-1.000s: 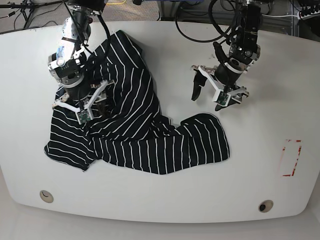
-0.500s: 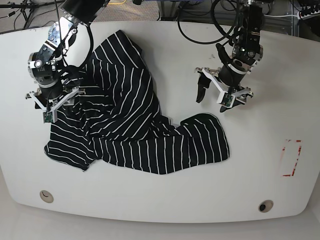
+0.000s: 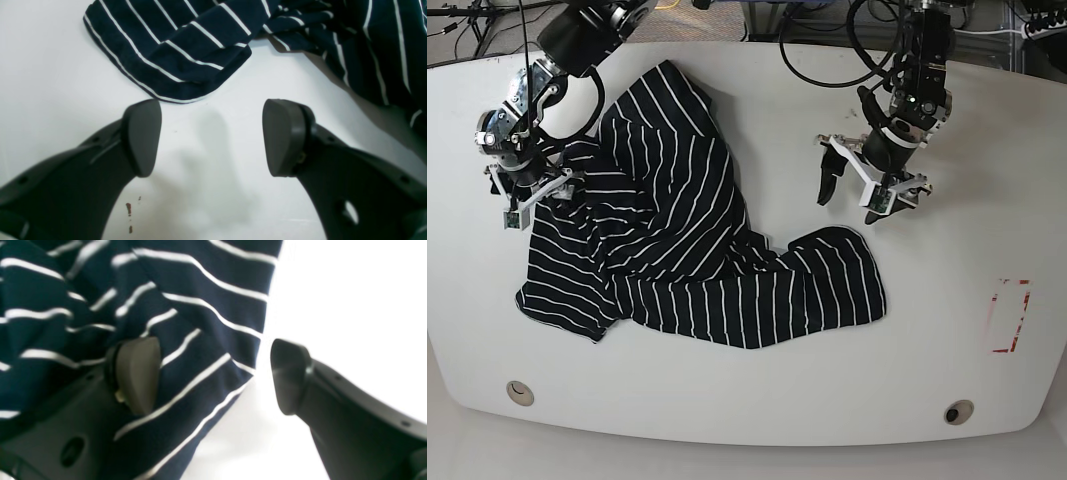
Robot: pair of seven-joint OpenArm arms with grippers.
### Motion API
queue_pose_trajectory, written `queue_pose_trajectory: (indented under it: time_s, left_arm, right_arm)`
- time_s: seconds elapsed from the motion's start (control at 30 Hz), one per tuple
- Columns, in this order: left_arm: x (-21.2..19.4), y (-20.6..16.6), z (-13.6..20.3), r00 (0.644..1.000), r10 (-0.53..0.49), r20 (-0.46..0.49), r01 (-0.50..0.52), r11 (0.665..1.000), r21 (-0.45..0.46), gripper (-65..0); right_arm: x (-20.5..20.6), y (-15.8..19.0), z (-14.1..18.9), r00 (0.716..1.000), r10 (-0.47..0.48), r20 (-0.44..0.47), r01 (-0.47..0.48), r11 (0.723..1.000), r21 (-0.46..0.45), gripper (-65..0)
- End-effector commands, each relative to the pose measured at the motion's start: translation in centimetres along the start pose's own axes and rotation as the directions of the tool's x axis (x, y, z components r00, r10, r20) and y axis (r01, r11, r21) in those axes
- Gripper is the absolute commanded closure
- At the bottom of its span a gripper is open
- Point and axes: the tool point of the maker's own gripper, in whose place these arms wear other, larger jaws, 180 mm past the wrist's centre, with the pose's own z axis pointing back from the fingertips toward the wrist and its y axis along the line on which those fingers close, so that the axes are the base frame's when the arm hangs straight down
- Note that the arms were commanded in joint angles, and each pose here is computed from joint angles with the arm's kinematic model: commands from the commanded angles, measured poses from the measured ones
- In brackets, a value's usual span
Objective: Fold the T-shirt properly
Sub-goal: 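Pull the shirt edge outward with the right gripper to spread it, then hold the shirt edge with the right gripper while lowering the left gripper, then grasp the shirt's hem edge with the left gripper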
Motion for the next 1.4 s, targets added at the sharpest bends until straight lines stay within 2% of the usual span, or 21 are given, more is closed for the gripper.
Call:
queue_pose_trajectory:
  time_s: [0.0, 0.3, 0.37, 0.43, 0.63, 0.77, 0.9, 1.0, 1.17, 1.37]
  left_arm:
    - [1.7, 0.2, 0.1, 0.998, -0.003, 0.058, 0.003, 1.000, 0.003, -44.0]
    - [1.7, 0.2, 0.1, 0.998, -0.003, 0.058, 0.003, 1.000, 0.003, -44.0]
    - [1.7, 0.3, 0.1, 0.998, -0.005, 0.059, 0.005, 1.000, 0.004, -44.0]
    - [1.8, 0.3, 0.1, 0.998, -0.005, 0.061, 0.005, 1.000, 0.006, -44.0]
    - [1.8, 1.9, 0.4, 0.998, 0.004, 0.063, -0.007, 0.999, 0.047, -44.2]
    - [2.3, 3.0, 0.3, 0.997, 0.007, 0.072, -0.013, 0.997, 0.073, -47.1]
    - [2.9, 5.0, 0.5, 0.994, 0.054, 0.090, -0.064, 0.992, 0.108, -54.0]
    - [3.3, 6.9, 0.6, 0.985, 0.147, 0.091, -0.158, 0.980, 0.124, -57.6]
    - [2.9, 9.4, -0.1, 0.957, 0.284, 0.062, -0.290, 0.948, 0.132, -57.9]
    - [1.8, 11.0, -2.1, 0.921, 0.389, 0.014, -0.387, 0.913, 0.129, -57.9]
  right_arm:
    - [1.7, 0.0, -0.2, 0.998, -0.008, 0.066, 0.007, 1.000, 0.011, -49.3]
    - [-0.7, 0.2, -1.4, 0.997, -0.073, 0.037, 0.071, 0.997, 0.039, -49.1]
    - [-0.9, 0.6, -1.5, 0.996, -0.078, 0.033, 0.077, 0.996, 0.046, -46.5]
    - [-1.1, 1.1, -1.6, 0.996, -0.086, 0.031, 0.084, 0.995, 0.055, -41.5]
    - [-1.0, 1.4, -1.6, 0.996, -0.085, 0.033, 0.083, 0.995, 0.060, -13.6]
    - [-0.8, 2.0, -1.8, 0.997, -0.068, 0.031, 0.065, 0.995, 0.074, -1.0]
    - [-0.9, 2.8, -1.8, 0.999, -0.034, 0.023, 0.032, 0.996, 0.086, -0.2]
    - [-0.5, 3.0, -1.3, 0.999, -0.002, 0.036, -0.001, 0.997, 0.082, -0.2]
    - [0.2, 4.6, -1.0, 0.997, 0.043, 0.056, -0.049, 0.993, 0.103, -0.2]
    - [0.4, 5.2, -0.6, 0.996, 0.055, 0.068, -0.062, 0.993, 0.105, -0.2]
